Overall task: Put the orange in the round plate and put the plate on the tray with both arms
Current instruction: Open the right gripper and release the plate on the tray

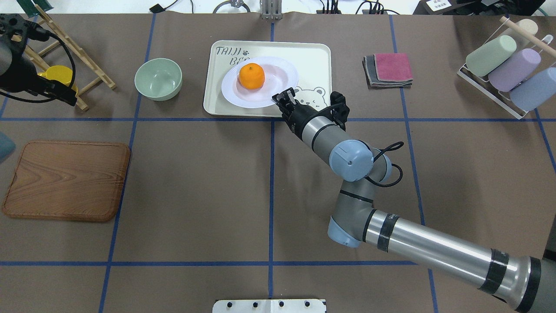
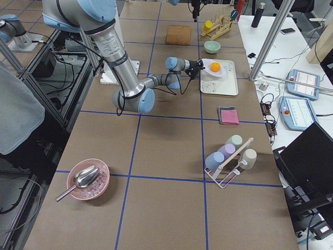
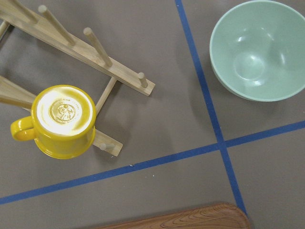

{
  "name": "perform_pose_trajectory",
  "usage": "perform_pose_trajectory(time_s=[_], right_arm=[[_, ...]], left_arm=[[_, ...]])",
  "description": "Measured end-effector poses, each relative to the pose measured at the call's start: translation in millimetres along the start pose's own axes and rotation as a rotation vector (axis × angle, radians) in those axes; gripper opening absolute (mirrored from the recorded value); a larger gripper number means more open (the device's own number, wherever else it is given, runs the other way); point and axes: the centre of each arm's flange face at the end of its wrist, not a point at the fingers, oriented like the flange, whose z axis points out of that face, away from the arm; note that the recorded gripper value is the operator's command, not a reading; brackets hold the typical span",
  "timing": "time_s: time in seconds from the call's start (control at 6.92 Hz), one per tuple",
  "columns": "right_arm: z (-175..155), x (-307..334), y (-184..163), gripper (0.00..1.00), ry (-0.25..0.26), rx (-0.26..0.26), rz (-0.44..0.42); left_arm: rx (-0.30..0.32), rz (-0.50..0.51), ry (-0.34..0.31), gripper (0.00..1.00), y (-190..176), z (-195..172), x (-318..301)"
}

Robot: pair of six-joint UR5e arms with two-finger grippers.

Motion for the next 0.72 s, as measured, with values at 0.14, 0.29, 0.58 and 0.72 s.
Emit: perform_pose_trajectory(time_s=[0.14,0.29,0.58,0.72], right_arm=[[4.2,0.9,1.1,0.63,0.019,0.026,-0.012],[7.6,1.2,2.2,1.0,0.037,0.048,-0.024],[11.3,-0.7,3.8,1.0,0.076,0.056,-0.103],[10.7,-1.7,5.1,1.0,0.119,0.027,-0.205]], left_arm=[[0.003,0.001,0.0,0.97,0.0,-0.7,-2.3],[0.005,0.001,0.0,0.97,0.0,-1.3,-3.0],[0.009,-0.005,0.0,0.97,-1.1,-4.4,-6.7],[0.01,-0.007,-0.001,0.97,-0.9,-4.9,-8.5]])
